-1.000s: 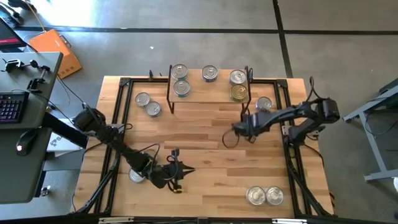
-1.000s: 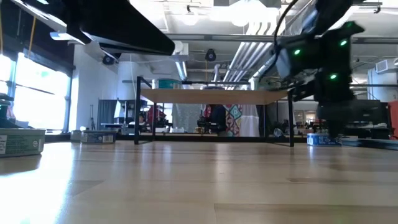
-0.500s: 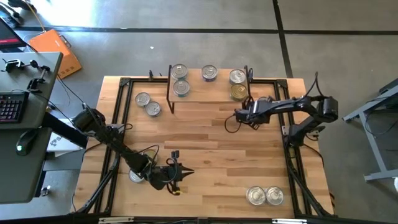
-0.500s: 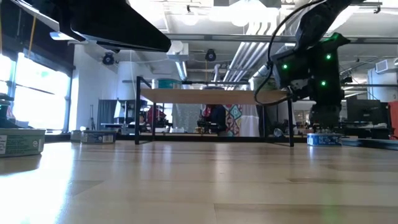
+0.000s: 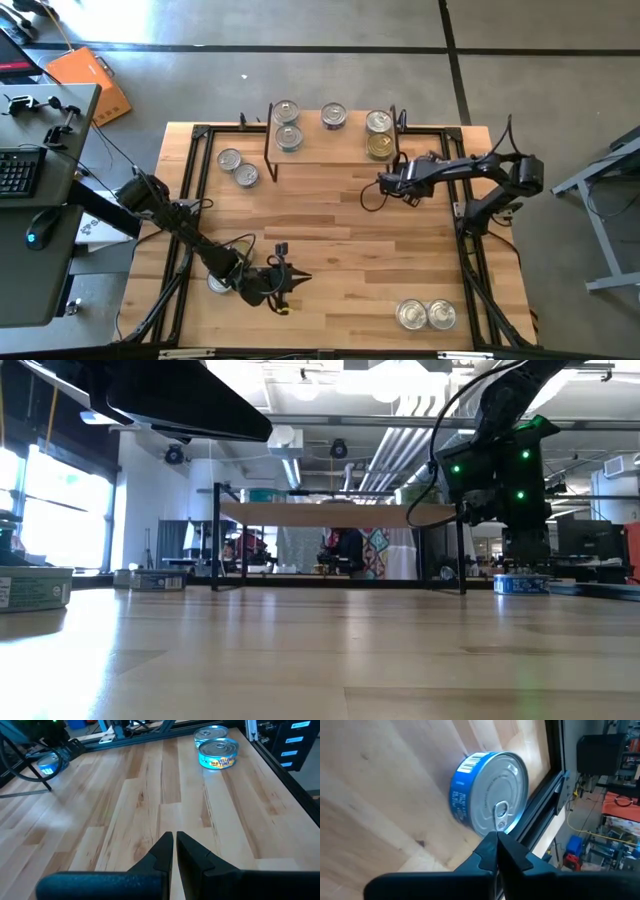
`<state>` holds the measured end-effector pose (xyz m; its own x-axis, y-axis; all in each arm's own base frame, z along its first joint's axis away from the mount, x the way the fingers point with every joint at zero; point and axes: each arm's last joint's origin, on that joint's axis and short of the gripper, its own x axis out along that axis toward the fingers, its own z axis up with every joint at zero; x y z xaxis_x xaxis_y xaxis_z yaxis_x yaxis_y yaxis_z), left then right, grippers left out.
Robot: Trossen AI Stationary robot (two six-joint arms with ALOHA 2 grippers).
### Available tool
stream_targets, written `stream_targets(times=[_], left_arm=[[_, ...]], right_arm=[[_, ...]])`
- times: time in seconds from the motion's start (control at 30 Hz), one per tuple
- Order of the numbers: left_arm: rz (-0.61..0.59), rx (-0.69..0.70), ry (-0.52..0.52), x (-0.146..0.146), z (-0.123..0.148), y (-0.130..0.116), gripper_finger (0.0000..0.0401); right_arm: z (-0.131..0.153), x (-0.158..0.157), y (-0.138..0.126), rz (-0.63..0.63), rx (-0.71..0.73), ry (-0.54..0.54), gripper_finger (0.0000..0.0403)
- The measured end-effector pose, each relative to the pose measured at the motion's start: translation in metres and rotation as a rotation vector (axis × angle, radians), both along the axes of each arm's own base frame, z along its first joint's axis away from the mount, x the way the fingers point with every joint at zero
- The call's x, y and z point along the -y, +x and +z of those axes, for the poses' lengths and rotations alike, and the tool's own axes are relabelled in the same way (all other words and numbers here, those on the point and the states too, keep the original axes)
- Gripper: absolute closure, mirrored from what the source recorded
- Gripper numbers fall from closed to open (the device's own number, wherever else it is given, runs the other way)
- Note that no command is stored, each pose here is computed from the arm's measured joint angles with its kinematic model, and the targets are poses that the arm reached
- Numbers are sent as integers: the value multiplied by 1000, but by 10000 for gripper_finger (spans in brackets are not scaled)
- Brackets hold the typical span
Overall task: Stack canned seafood by type on shelf
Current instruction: Put the blue tuna can aligned with the other blue tuna can on the shelf
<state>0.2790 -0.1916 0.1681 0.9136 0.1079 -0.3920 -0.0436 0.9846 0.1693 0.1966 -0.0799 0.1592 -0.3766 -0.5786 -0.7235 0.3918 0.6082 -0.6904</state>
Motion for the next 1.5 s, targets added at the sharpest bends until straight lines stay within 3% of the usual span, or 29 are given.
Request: stream_targets(times=[0.23, 0.53, 0.63, 0.77, 0.87, 1.07, 1.3, 1.5], left_arm=[[0, 0, 0, 0, 0, 0, 387], [4, 0, -7, 0, 0, 0, 387], [4, 0, -7, 0, 0, 0, 387], [0, 2, -9, 1, 0, -1, 387], [-4, 9, -11, 2, 1, -1, 387], [-9, 19, -7, 2, 2, 0, 387], [-12, 21, -1, 2, 2, 0, 387], [-12, 21, 0, 2, 2, 0, 387]], right_arm=[[1, -8, 0, 2, -7, 5, 402], [5, -33, -10, 6, -138, 187, 403], [5, -37, -14, 7, -95, 205, 403], [7, -41, -36, -35, -19, 318, 403], [26, -41, -35, -77, 162, 268, 403], [50, -33, -54, -323, 439, 129, 403], [66, -12, -57, -371, 707, 44, 403], [69, 23, -57, -418, 800, -63, 403]])
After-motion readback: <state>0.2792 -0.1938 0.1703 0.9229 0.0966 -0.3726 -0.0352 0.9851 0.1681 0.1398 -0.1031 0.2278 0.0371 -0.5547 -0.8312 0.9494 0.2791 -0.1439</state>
